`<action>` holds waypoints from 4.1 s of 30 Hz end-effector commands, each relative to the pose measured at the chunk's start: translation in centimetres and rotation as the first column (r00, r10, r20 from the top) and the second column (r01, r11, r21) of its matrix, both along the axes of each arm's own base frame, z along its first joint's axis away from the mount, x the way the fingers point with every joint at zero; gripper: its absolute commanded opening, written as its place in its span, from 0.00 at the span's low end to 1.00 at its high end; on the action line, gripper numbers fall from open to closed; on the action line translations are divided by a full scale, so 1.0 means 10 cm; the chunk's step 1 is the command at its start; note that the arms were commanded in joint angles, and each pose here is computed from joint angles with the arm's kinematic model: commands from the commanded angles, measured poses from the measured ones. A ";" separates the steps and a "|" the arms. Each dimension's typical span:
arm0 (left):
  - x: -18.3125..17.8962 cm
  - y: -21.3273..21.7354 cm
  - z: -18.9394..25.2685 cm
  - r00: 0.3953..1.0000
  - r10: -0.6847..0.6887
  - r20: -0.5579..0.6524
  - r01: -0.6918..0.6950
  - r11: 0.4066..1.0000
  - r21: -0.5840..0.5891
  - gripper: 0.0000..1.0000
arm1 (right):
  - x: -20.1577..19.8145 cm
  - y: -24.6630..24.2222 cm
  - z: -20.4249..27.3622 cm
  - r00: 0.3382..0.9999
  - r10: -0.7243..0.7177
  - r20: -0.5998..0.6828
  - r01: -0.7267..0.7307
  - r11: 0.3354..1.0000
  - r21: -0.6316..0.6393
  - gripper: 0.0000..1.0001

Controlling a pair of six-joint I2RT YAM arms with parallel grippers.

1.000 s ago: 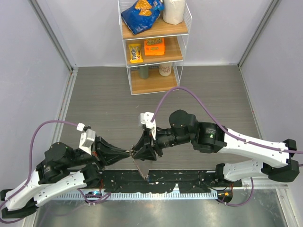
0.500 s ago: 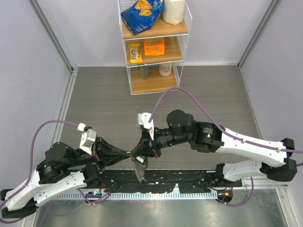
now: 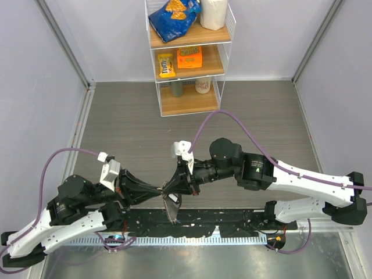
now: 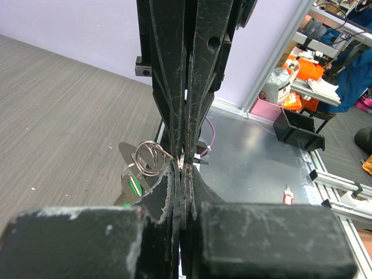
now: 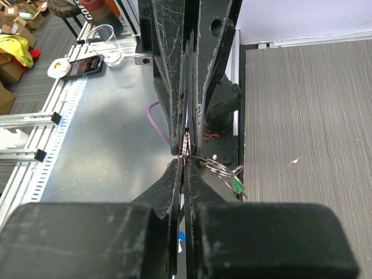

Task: Put the keys on the keyring

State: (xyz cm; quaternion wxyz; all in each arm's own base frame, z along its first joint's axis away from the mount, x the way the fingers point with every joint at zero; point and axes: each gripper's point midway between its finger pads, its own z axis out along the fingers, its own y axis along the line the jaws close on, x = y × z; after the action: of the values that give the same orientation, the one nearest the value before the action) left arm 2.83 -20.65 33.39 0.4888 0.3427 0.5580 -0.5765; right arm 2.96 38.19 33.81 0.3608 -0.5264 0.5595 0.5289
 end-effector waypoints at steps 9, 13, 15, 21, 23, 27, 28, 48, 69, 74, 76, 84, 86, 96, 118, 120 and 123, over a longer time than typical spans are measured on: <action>0.00 0.05 0.44 0.998 0.018 0.061 -0.008 0.988 -0.157 0.00 | -0.11 -0.08 0.07 0.999 0.045 -0.002 -0.045 0.997 0.062 0.24; 0.00 0.05 0.44 0.998 0.017 0.060 -0.008 0.987 -0.158 0.00 | -0.11 -0.08 0.07 0.999 0.047 0.000 -0.047 0.997 0.064 0.14; 0.00 0.05 0.44 0.998 0.021 0.059 -0.012 0.987 -0.162 0.00 | -0.11 -0.08 0.06 0.999 0.048 -0.001 -0.048 0.997 0.065 0.06; 0.00 0.07 0.46 0.998 0.023 0.058 -0.013 0.985 -0.172 0.00 | -0.13 -0.07 0.01 0.998 0.055 -0.010 -0.054 0.996 0.068 0.06; 0.00 0.07 0.46 0.998 0.026 0.056 -0.015 0.984 -0.176 0.00 | -0.12 -0.08 0.00 0.999 0.052 -0.011 -0.051 0.997 0.066 0.10; 0.00 0.09 0.48 0.998 0.032 0.059 -0.020 0.982 -0.189 0.00 | -0.13 -0.10 -0.05 0.999 0.049 -0.013 -0.048 0.997 0.056 0.08; 0.00 0.10 0.48 0.998 0.034 0.061 -0.021 0.981 -0.192 0.00 | -0.12 -0.11 -0.04 0.999 0.047 -0.012 -0.046 0.997 0.059 0.05; -0.13 0.20 0.62 0.994 -0.004 0.114 0.041 0.946 -0.323 0.00 | -0.08 -0.42 0.23 0.997 -0.018 0.078 0.009 0.994 0.112 0.05; 0.14 0.08 0.37 0.995 0.096 0.041 -0.085 0.970 -0.229 0.08 | 0.35 -0.37 0.21 0.968 -0.217 0.130 0.218 0.976 0.007 0.05; 0.30 0.13 0.21 0.982 0.189 -0.001 -0.186 0.963 -0.195 0.42 | 0.69 -0.33 0.06 0.925 -0.352 0.146 0.362 0.931 -0.046 0.05; 0.33 0.16 0.19 0.978 0.210 -0.005 -0.206 0.958 -0.199 0.51 | 0.83 -0.32 -0.07 0.912 -0.385 0.143 0.398 0.915 -0.074 0.05; 0.42 0.28 0.00 0.959 0.279 -0.048 -0.283 0.942 -0.182 0.93 | 1.35 -0.27 -0.57 0.875 -0.481 0.050 0.483 0.869 -0.105 0.05; 0.42 0.29 -0.05 0.958 0.281 -0.051 -0.285 0.943 -0.170 0.99 | 1.43 -0.25 -0.70 0.868 -0.497 0.019 0.495 0.862 -0.110 0.05; 0.52 0.33 -0.15 0.938 0.340 -0.072 -0.347 0.928 -0.135 0.99 | 1.91 -0.26 -1.26 0.770 -0.624 -0.133 0.610 0.781 -0.138 0.05; 0.55 0.27 -0.20 0.937 0.341 -0.076 -0.347 0.932 -0.108 0.99 | 2.48 -1.30 -2.36 0.357 -0.933 -0.040 0.878 0.350 -0.327 0.09; 0.55 0.26 -0.20 0.937 0.341 -0.076 -0.347 0.932 -0.106 1.00 | 2.47 -1.37 -2.39 0.333 -0.942 -0.035 0.886 0.326 -0.329 0.19; 0.57 0.24 -0.19 0.937 0.342 -0.076 -0.349 0.931 -0.106 1.00 | 2.48 -1.46 -2.40 0.302 -0.953 -0.025 0.899 0.293 -0.324 0.41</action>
State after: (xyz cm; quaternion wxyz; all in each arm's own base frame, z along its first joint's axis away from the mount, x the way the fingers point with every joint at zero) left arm 8.23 -18.04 30.38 0.5767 0.2017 0.5996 -0.5170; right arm 26.16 24.38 7.23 0.4165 -0.1242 0.8782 0.1995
